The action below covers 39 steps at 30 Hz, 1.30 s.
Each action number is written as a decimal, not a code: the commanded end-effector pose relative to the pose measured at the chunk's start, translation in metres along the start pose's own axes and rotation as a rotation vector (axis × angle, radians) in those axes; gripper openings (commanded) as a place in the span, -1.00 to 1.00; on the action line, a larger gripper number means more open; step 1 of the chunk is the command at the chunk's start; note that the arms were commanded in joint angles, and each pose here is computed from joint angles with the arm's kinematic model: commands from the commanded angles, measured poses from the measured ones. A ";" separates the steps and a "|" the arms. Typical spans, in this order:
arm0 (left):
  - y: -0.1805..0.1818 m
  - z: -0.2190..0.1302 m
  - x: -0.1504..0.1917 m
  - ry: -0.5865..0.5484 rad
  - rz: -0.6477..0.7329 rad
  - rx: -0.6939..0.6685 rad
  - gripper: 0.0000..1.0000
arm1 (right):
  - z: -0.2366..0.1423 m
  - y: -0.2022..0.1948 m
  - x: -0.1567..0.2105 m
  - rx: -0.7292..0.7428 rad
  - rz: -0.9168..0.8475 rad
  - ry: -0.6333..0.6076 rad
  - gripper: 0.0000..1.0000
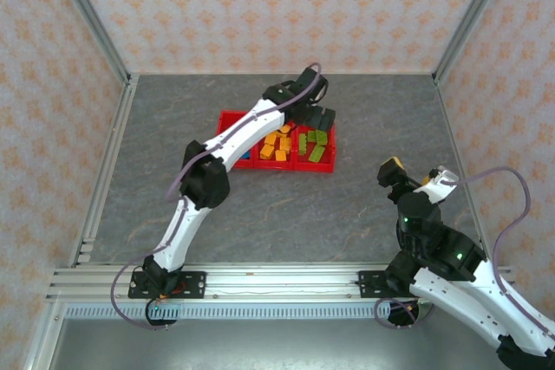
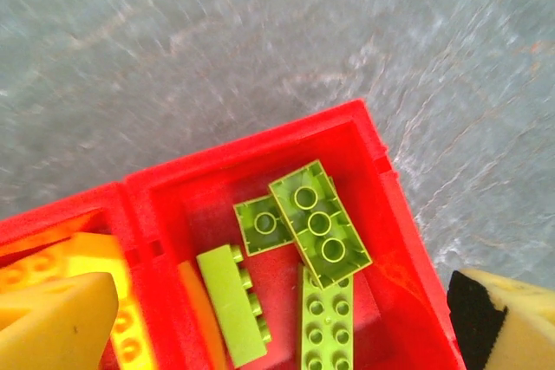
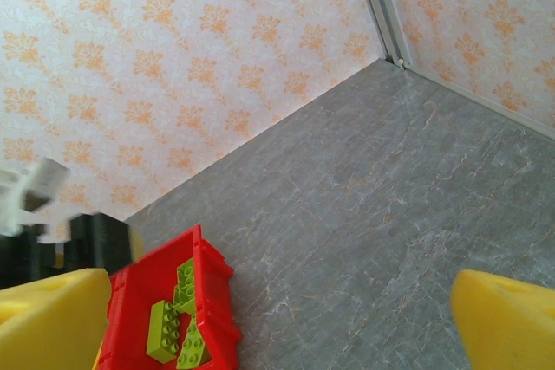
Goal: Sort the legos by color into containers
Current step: Reset both arms
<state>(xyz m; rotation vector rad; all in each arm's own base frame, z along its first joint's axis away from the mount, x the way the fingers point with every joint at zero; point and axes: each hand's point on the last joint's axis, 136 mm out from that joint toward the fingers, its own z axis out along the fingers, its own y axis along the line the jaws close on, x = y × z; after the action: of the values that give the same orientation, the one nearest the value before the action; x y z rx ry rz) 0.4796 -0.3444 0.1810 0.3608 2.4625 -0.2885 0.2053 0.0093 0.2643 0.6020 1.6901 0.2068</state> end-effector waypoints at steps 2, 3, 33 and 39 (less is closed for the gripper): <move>0.020 -0.099 -0.066 -0.315 -0.015 -0.061 0.99 | 0.000 -0.003 -0.008 0.021 -0.030 -0.040 1.00; 0.029 -0.114 -0.073 -0.386 -0.013 -0.096 0.99 | -0.001 0.000 -0.013 0.014 -0.034 -0.052 1.00; 0.306 -0.273 0.114 -1.147 -0.350 -0.520 0.99 | 0.172 -0.041 0.076 0.074 -0.354 -0.104 1.00; 0.313 -0.258 0.130 -1.095 -0.363 -0.562 0.99 | 0.177 -0.048 0.078 0.022 -0.334 -0.194 1.00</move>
<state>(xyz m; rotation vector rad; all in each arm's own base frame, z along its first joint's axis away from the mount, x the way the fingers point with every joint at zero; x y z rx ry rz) 0.3418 0.0451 0.2682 -0.4087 1.4126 0.0442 0.3506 -0.0190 0.1044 0.2836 1.7733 -0.1779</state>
